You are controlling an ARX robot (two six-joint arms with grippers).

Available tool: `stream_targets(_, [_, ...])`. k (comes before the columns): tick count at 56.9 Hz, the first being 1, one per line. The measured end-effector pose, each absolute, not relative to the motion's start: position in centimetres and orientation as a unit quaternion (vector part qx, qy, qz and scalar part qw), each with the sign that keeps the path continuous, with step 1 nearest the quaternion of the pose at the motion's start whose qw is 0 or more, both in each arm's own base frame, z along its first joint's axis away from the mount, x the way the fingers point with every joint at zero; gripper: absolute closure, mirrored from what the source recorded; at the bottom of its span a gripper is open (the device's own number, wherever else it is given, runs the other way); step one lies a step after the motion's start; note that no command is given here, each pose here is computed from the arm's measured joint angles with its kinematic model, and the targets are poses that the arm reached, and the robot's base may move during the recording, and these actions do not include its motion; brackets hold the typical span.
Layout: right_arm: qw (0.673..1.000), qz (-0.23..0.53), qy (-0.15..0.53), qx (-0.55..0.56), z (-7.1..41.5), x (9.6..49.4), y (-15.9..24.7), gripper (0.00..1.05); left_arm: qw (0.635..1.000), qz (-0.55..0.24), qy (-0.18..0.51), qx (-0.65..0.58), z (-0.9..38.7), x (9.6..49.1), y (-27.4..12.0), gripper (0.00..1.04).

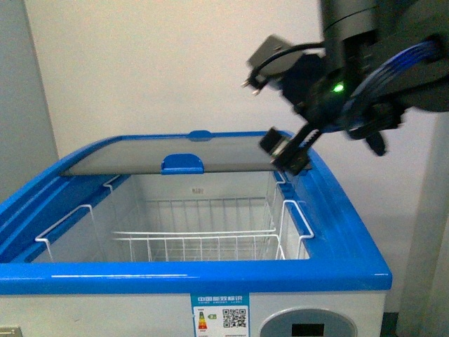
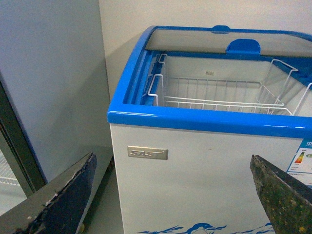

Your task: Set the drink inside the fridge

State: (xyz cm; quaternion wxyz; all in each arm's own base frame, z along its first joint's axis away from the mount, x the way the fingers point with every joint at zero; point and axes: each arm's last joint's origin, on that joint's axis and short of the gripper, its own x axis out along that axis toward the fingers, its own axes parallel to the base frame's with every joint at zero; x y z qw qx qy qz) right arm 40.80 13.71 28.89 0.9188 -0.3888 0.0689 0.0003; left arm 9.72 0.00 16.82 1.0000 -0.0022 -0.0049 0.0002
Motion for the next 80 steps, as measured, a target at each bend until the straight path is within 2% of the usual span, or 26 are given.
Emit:
stream_targets(5, [0.947, -0.070, 0.097, -0.299, 30.5, 35.9, 10.3, 0.07, 1.000, 0.000, -0.005, -0.002, 16.8, 9.7, 0.0, 0.08])
stream_targets(11, [0.965, -0.086, 0.119, -0.216, 30.2, 29.5, 8.2, 0.07, 1.000, 0.000, -0.005, -0.002, 16.8, 9.7, 0.0, 0.08])
stream_targets(13, [0.968, -0.086, 0.133, -0.195, 29.2, 27.5, 7.8, 0.07, 1.000, 0.000, -0.005, -0.002, 16.8, 9.7, 0.0, 0.08])
stream_targets(19, [0.969, -0.122, 0.168, -0.135, 25.7, 18.2, 6.1, 0.07, 1.000, 0.000, -0.005, -0.002, 16.8, 9.7, 0.0, 0.08])
stream_targets(20, [0.971, -0.123, 0.161, -0.125, 25.1, 17.1, 5.8, 0.09, 1.000, 0.000, -0.005, -0.002, 16.8, 9.7, 0.0, 0.08])
stream_targets(23, [0.991, -0.057, 0.099, -0.076, 23.7, 14.0, 5.2, 0.18, 1.000, 0.000, -0.005, -0.002, 16.8, 9.7, 0.0, 0.08])
stream_targets(27, [0.999, 0.008, 0.040, -0.034, 21.3, 10.8, 4.3, 0.34, 1.000, 0.000, -0.005, -0.002, 16.8, 9.7, 0.0, 0.08])
stream_targets(34, [1.000, 0.008, -0.001, -0.008, 20.9, 9.8, 3.1, 0.51, 1.000, 0.000, -0.006, -0.002, 16.8, 9.7, 0.0, 0.08])
stream_targets(42, [1.000, 0.007, 0.003, -0.008, 19.7, 9.8, 2.4, 0.72, 1.000, 0.000, -0.006, -0.002, 16.8, 9.7, 0.0, 0.08])
stream_targets(49, [1.000, 0.006, 0.000, -0.007, 19.0, 9.8, 1.6, 0.98, 1.000, 0.000, -0.006, -0.002, 16.8, 9.7, 0.0, 0.08])
stream_targets(51, [1.000, 0.005, 0.000, -0.008, 18.9, 9.8, 1.5, 1.03, 1.000, 0.000, -0.006, -0.002, 16.8, 9.7, 0.0, 0.08])
stream_targets(63, [1.000, 0.019, 0.002, -0.006, 18.2, 9.8, 0.6, 1.02, 1.000, 0.000, -0.006, -0.002, 16.8, 9.7, 0.0, 0.08])
stream_targets(67, [1.000, -0.001, -0.001, -0.005, 18.1, 9.8, 0.1, 1.02, 1.000, 0.000, -0.006, -0.002, 16.8, 9.7, 0.0, 0.08])
stream_targets(80, [1.000, 0.000, 0.000, -0.005, 17.3, 9.8, 0.0, 1.02, 1.000, 0.000, -0.006, -0.002, 16.8, 9.7, 0.0, 0.08])
